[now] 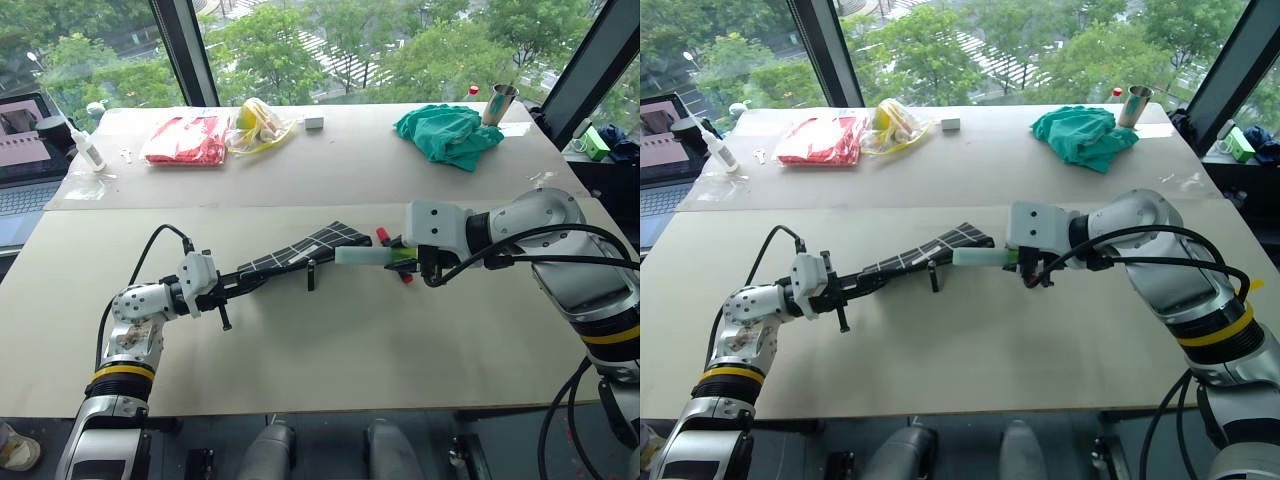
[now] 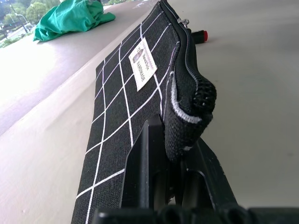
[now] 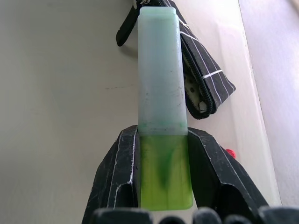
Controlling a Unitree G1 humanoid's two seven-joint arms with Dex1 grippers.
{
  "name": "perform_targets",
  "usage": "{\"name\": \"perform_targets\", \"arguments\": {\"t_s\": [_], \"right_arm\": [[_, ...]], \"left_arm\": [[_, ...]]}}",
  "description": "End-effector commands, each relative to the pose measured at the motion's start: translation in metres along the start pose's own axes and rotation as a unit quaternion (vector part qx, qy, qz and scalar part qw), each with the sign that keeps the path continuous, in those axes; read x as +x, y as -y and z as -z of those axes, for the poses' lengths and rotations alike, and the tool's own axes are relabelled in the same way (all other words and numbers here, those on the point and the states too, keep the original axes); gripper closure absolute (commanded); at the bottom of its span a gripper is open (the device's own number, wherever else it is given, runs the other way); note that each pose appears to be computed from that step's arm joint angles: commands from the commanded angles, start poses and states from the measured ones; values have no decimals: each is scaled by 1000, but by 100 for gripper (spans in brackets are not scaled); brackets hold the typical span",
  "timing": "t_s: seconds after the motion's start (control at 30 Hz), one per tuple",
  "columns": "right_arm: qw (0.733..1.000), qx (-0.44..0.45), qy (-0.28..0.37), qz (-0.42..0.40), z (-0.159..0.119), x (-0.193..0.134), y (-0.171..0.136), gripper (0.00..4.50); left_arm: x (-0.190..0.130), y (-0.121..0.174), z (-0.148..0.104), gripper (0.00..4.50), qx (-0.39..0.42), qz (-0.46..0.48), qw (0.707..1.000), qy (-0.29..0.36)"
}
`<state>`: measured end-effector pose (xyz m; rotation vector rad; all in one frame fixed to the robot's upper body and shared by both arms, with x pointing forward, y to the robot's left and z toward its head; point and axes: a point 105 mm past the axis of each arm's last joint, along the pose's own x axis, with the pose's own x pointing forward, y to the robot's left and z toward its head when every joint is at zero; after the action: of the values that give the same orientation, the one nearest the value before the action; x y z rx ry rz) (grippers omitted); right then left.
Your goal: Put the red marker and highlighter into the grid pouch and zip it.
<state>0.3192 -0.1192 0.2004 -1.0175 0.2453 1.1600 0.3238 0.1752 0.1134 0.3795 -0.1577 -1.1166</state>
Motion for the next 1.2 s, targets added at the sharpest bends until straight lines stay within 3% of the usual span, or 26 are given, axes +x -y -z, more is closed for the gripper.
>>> {"name": "perform_targets", "arguments": {"t_s": [0.03, 0.6, 0.73, 1.0, 1.2], "right_arm": [[1000, -23, -3, 3, -3, -4, 5, 346], [1000, -7, -24, 1, 7, 8, 18, 346], [998, -20, -53, 2, 9, 17, 23, 346], [995, -94, -40, -9, -32, 53, 16, 346], [990, -136, 37, 7, -72, 71, 10, 346]], "left_arm": [[2, 2, -6, 450, 11, 3, 1000, 12], [2, 5, -3, 450, 12, 11, 1000, 8], [2, 7, -1, 450, 11, 16, 1000, 7], [4, 7, -1, 450, 11, 19, 1000, 7], [5, 8, -1, 450, 10, 20, 1000, 9]]}}
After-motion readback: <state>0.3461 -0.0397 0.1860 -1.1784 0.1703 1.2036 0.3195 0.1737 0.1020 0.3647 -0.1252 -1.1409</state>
